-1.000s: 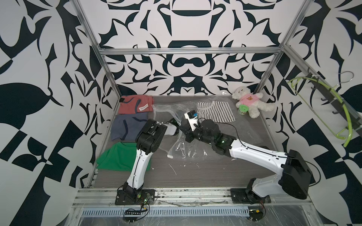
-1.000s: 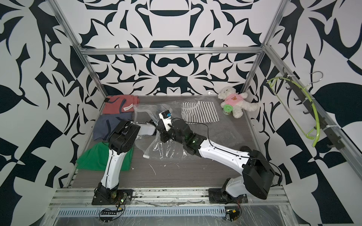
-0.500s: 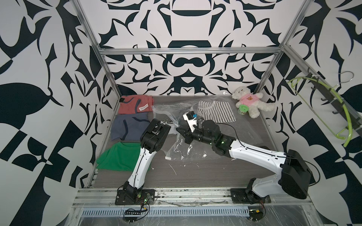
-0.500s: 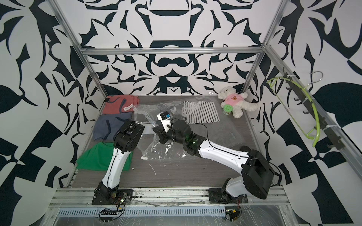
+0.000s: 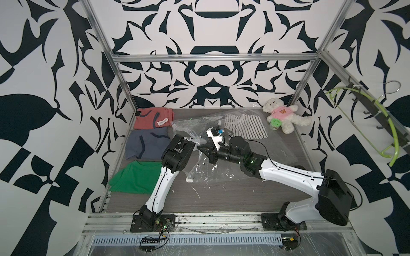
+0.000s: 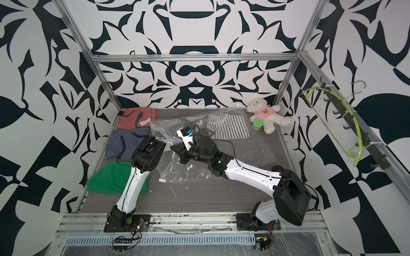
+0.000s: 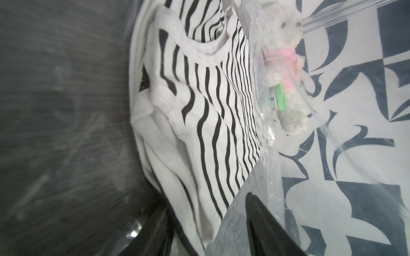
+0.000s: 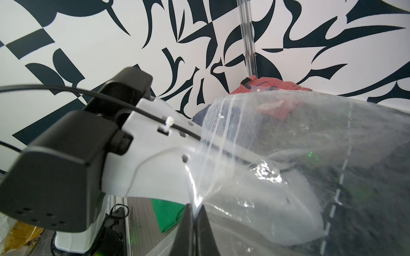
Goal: Take the tank top out of the vacuum bag
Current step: Take out the tank top from the vacuum bag.
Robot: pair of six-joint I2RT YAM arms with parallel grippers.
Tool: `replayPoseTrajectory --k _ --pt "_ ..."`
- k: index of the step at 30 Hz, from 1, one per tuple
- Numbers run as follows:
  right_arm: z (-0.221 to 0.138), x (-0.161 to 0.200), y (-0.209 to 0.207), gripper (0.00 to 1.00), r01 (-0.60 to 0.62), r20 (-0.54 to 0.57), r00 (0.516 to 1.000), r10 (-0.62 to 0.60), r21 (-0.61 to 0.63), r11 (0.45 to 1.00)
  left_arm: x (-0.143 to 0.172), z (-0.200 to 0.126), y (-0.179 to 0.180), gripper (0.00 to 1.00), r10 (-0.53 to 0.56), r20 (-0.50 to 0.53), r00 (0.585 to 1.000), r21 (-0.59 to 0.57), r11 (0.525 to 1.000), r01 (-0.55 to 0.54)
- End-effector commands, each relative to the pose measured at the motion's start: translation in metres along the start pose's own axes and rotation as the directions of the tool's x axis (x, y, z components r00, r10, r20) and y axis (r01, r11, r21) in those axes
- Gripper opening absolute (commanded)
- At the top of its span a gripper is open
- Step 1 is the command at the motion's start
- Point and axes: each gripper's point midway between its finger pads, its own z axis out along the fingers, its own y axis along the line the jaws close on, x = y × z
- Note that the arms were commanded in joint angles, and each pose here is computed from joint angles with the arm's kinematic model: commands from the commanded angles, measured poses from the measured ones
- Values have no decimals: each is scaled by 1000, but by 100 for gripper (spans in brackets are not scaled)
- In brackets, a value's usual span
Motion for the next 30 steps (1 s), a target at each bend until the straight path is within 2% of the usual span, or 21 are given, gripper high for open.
replayPoseTrajectory --k 1,8,16,23,26,27,30 --pt "-3 -22 19 0 28 79 997 -23 -68 997 27 10 36 52 -66 -75 995 -98 993 59" --pt "2 -12 11 0 22 64 998 -19 -49 999 33 12 47 41 -74 -103 992 -188 981 53" --pt "16 18 -14 0 21 33 999 -21 21 1000 39 12 55 23 -79 -145 986 -287 957 34" --pt "25 45 -41 0 25 30 999 -28 105 994 37 6 56 11 -61 -133 989 -304 953 18" --pt "28 53 -53 0 73 -17 997 -71 161 984 36 5 53 5 -53 -138 989 -303 953 9" --pt "26 56 -57 0 86 -27 996 -82 183 979 35 6 51 0 -52 -142 988 -295 955 8" --pt "22 61 -67 0 91 -15 996 -90 231 969 35 6 48 0 -55 -147 988 -285 958 11"
